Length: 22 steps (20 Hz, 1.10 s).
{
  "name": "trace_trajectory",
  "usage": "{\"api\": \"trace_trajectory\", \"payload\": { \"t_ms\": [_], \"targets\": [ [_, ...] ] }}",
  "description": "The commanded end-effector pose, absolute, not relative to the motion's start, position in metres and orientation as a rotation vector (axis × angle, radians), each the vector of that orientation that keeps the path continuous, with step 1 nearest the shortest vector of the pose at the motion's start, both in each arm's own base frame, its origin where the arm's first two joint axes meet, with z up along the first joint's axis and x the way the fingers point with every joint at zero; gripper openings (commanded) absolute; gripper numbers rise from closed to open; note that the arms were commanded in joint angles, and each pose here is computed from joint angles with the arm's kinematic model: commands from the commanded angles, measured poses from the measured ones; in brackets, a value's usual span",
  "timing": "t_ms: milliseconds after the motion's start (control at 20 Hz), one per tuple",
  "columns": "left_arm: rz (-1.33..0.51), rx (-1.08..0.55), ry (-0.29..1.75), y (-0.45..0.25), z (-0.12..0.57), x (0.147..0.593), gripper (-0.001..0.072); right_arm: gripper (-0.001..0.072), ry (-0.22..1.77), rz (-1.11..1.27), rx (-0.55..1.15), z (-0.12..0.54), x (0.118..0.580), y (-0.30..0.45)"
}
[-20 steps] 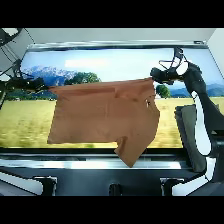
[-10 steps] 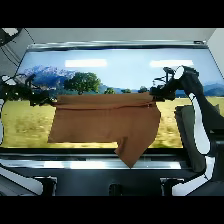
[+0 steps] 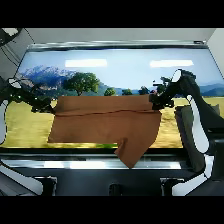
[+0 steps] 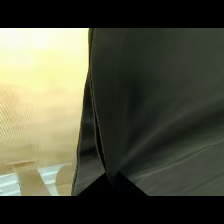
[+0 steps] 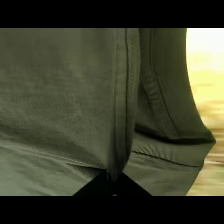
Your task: Fold the shirts.
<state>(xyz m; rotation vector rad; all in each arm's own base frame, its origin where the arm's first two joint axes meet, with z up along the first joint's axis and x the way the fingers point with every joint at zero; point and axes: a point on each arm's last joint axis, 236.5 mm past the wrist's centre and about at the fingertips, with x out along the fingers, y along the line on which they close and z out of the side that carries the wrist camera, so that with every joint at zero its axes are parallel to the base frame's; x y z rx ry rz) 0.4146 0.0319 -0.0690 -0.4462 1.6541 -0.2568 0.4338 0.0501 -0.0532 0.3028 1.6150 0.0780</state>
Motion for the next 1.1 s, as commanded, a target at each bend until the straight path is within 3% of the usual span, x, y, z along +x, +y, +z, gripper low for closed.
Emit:
{"api": "trace_trajectory", "payload": {
  "t_ms": [0, 250, 350, 450, 500, 700, 900, 1050],
  "targets": [
    [-0.266, -0.432, 1.673, 0.034, -0.075, 0.411, 0.0025, 0.0052, 1.672, 0.069, 0.318, -0.065, 0.419, 0.052],
    [-0.264, -0.439, 1.668, 0.034, -0.084, 0.415, 0.0031, 0.0062, 1.664, 0.053, 0.334, -0.069, 0.420, 0.052],
    [-0.298, -0.436, 1.658, 0.030, -0.079, 0.417, 0.0361, 0.0373, 1.668, 0.067, 0.330, -0.065, 0.418, 0.053],
    [-0.295, -0.437, 1.650, 0.036, -0.064, 0.417, 0.0448, 0.0478, 1.649, 0.080, 0.265, -0.050, 0.415, 0.042],
    [-0.257, -0.463, 1.635, 0.042, -0.052, 0.419, 0.0490, 0.0486, 1.642, 0.063, 0.262, -0.039, 0.411, 0.031],
    [-0.170, -0.452, 1.679, 0.057, -0.034, 0.376, 0.0468, 0.0473, 1.675, 0.015, 0.396, -0.015, 0.381, 0.002],
    [-0.088, -0.473, 1.772, 0.058, -0.081, 0.283, 0.0460, 0.0445, 1.702, 0.100, 0.362, -0.018, 0.346, 0.019],
    [-0.138, -0.574, 1.780, 0.039, -0.102, 0.254, 0.0446, 0.0443, 1.682, 0.119, 0.336, -0.011, 0.343, 0.019]
  ]
}}
